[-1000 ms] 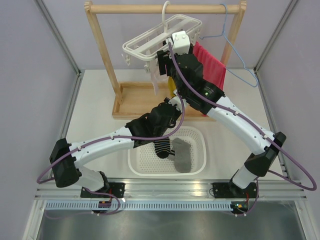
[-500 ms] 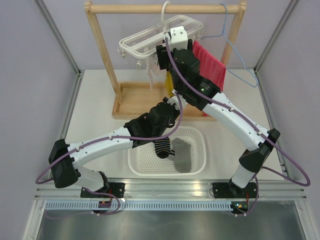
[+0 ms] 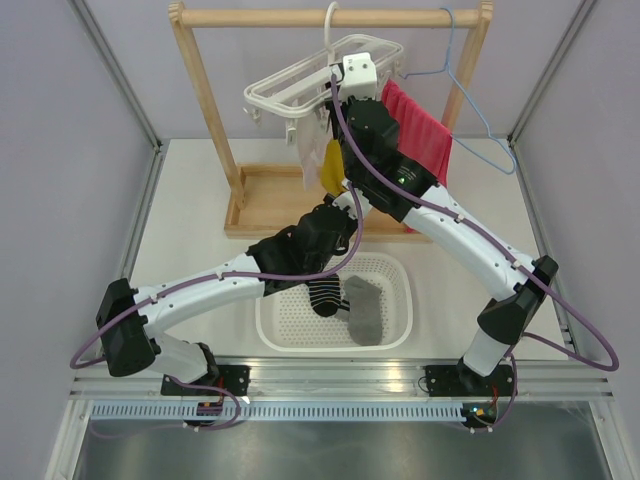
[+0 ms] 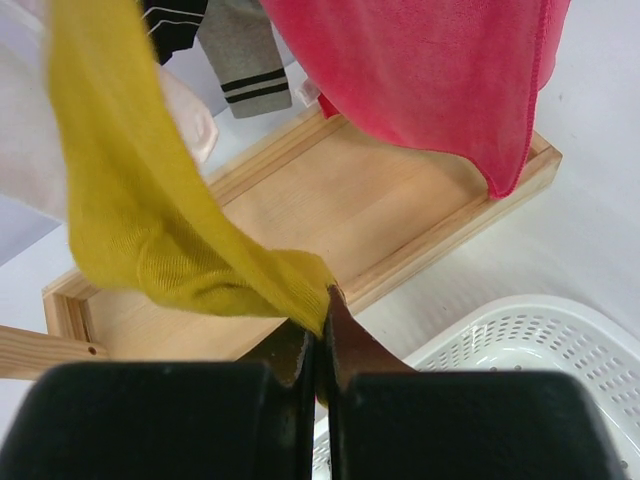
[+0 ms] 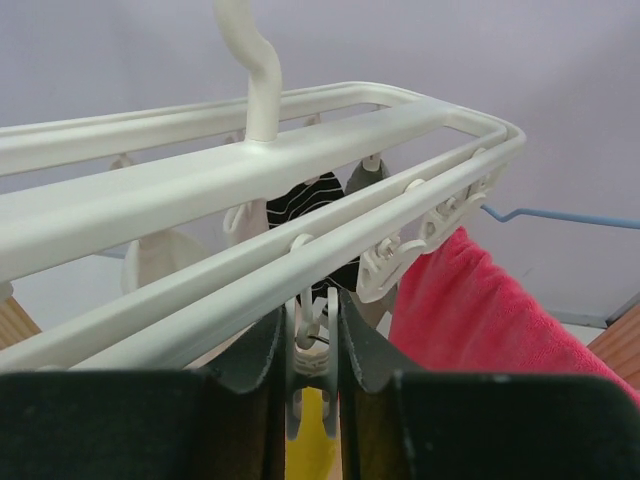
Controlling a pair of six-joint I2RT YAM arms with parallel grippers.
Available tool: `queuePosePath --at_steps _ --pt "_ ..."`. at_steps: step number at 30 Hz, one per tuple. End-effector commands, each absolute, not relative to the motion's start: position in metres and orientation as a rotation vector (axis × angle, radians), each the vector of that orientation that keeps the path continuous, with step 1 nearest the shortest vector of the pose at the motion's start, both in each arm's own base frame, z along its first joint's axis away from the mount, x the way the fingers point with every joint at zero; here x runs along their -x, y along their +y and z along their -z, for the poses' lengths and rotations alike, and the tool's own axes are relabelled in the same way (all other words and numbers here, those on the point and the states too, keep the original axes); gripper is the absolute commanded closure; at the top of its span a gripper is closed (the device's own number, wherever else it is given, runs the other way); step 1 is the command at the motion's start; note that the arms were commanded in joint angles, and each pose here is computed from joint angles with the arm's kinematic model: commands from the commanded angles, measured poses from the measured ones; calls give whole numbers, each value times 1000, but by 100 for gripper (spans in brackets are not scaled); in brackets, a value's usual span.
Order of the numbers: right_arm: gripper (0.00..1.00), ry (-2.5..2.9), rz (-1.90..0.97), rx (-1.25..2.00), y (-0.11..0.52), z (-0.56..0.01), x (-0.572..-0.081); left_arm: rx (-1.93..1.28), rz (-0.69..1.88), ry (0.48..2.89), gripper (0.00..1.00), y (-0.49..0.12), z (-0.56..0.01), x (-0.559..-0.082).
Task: Remove the socks clipped to the hanger
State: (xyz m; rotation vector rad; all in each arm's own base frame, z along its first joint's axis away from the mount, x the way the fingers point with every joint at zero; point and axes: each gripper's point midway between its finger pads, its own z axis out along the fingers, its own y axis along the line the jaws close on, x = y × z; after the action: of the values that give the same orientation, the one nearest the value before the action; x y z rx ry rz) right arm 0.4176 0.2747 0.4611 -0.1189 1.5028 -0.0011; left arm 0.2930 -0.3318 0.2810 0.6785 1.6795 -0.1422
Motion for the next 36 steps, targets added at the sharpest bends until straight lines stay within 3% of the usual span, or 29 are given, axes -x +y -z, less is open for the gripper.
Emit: queuePosePath --at_steps 1,9,10,11,13,14,17,25,36 --pt "99 1474 25 68 266 -471 -414 -720 154 1646 98 -338 -292 -286" --pt "97 1471 11 66 266 -469 -413 -711 139 1670 98 -333 -282 -285" --pt "90 1472 13 66 265 -468 -412 -705 135 1673 98 -331 -281 -285" --pt "64 1476 11 71 266 -466 -411 -702 142 1672 98 -331 -282 -284" --pt "42 1477 -1 66 265 -465 -410 -696 150 1681 98 -329 -278 -282" --pt "20 1484 -3 71 266 -461 -410 -688 157 1679 98 -327 -281 -281" --pt "15 1493 -14 70 263 -456 -406 -671 173 1689 98 -321 -278 -278" --pt "13 1530 -3 22 235 -424 -385 -637 246 1776 98 -303 -250 -264" --pt "13 1664 11 -70 178 -322 -349 -601 527 1910 98 -289 -218 -229"
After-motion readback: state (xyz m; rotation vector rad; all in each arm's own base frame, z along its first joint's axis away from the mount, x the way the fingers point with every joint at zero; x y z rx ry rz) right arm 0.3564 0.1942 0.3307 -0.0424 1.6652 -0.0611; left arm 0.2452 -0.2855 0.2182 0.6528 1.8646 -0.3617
